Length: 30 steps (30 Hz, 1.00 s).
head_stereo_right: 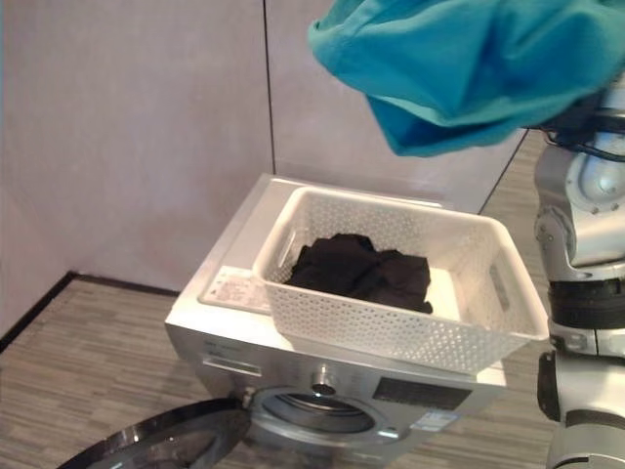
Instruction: Grab the laundry basket,head to the washer,open it,put in the laundry and shut it.
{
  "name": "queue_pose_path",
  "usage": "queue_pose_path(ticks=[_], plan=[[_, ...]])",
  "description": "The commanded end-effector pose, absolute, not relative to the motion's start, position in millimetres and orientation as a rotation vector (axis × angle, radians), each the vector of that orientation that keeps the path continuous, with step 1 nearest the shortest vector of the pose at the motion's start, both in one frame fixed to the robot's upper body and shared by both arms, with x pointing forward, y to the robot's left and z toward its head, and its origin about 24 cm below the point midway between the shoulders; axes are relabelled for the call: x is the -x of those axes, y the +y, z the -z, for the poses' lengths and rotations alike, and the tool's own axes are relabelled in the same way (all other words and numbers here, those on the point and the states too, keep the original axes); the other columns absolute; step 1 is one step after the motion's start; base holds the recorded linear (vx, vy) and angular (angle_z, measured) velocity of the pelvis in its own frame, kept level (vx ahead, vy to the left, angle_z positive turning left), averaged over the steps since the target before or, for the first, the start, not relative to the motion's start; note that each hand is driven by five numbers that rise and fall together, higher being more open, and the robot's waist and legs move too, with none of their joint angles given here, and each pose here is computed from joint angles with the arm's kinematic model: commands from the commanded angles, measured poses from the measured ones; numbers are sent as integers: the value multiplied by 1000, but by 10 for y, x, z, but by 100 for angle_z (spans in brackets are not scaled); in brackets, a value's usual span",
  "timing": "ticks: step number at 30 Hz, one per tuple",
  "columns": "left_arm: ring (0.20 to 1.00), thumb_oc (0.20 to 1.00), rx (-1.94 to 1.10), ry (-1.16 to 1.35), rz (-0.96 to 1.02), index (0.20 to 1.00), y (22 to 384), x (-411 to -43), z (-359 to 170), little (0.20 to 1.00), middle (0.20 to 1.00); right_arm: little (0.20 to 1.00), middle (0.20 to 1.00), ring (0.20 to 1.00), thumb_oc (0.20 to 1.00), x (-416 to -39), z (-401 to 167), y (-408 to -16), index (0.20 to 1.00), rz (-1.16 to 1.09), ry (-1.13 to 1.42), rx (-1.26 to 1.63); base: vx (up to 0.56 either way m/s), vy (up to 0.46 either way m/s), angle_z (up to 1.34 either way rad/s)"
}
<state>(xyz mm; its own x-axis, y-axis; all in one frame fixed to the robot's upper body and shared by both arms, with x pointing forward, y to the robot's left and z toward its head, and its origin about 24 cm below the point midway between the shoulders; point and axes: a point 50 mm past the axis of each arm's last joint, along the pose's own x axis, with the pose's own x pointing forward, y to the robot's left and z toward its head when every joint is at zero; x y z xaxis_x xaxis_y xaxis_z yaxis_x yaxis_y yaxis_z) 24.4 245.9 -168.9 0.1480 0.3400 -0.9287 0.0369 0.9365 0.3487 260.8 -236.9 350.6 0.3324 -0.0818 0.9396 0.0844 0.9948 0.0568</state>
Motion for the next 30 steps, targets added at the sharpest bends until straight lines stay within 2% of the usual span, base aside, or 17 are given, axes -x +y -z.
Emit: queue_pose_path(ticks=[1,8,13,20,23,25,26,29,30], plan=[[1000,1000,-350,1422,-204,1000,2462,-312,1687,1000,1000,200,200,200,200,-2467,-3354,-2283,200,-4,-1255,-70,4,1,-7],[1000,1000,-329,1367,-193,1000,2432,-419,1683,1000,1000,200,200,200,200,-2205,-2990,-2181,200,-134,-1206,-42,2,1,-7],[1000,1000,-327,1354,-182,1000,2417,-433,1685,1000,1000,200,200,200,200,-2180,-2828,-2114,200,-206,-1132,-60,0,0,0],[1000,1000,-303,1323,-119,1000,2307,-462,1703,1000,1000,200,200,200,200,-2159,-2570,-1930,200,-414,-960,-68,-34,-5,-2],[1000,1000,-321,1312,-64,1000,2257,-510,1708,1000,1000,200,200,200,200,-2121,-2258,-1473,200,-770,-729,-184,-59,-13,-8],[1000,1000,-320,1312,-64,1000,2257,-510,1708,1000,1000,200,200,200,200,-2121,-2258,-1473,200,-770,-729,-184,-18,-3,-7],[1000,1000,-330,1283,-54,1000,2232,-573,1702,1000,1000,200,200,200,200,-2051,-2131,-1281,200,-878,-671,-248,-8,1,-7],[1000,1000,-338,1292,-54,1000,2260,-519,1702,1000,1000,200,200,200,200,-2033,-2077,-1249,200,-901,-643,-266,-5,8,-8],[1000,1000,-393,1301,11,1000,2246,-431,1710,1000,1000,200,200,200,200,-1939,-1902,-1217,200,-945,-555,-277,-11,35,1]])
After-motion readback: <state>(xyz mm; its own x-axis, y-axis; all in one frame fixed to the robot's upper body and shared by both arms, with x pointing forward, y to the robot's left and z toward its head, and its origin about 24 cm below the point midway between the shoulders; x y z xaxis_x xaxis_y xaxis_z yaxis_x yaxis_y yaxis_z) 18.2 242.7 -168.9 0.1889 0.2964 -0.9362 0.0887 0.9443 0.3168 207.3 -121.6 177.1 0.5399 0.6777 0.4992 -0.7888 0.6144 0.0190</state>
